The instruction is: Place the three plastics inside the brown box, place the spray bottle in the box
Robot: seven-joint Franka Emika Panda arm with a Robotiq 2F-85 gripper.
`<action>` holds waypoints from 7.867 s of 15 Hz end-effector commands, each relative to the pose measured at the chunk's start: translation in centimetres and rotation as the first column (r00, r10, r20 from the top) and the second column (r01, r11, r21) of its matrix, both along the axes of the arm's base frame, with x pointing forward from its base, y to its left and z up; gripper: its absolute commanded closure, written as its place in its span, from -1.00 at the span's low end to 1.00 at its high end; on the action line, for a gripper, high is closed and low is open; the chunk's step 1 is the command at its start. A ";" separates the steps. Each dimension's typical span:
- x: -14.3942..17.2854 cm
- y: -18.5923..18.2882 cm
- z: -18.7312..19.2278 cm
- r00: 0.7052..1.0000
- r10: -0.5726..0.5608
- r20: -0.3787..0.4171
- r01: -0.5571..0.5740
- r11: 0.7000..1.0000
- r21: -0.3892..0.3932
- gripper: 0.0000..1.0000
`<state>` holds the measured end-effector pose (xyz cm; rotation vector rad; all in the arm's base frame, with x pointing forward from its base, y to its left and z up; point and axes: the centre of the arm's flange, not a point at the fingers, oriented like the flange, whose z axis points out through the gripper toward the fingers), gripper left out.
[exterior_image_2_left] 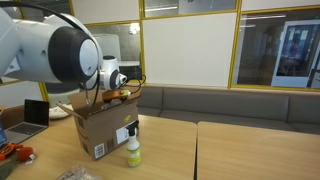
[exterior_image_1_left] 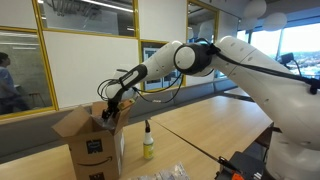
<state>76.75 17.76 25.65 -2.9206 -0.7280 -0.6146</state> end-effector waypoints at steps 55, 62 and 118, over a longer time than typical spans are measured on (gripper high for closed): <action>-32.5 -18.2 -4.1 0.729 -0.630 -0.267 0.577 0.776 -0.256 -1.00; -33.2 -19.2 -8.9 0.722 -0.636 -0.274 0.631 0.767 -0.118 -1.00; -34.2 -21.5 -23.8 0.661 -0.611 -0.435 0.647 0.758 -0.082 0.75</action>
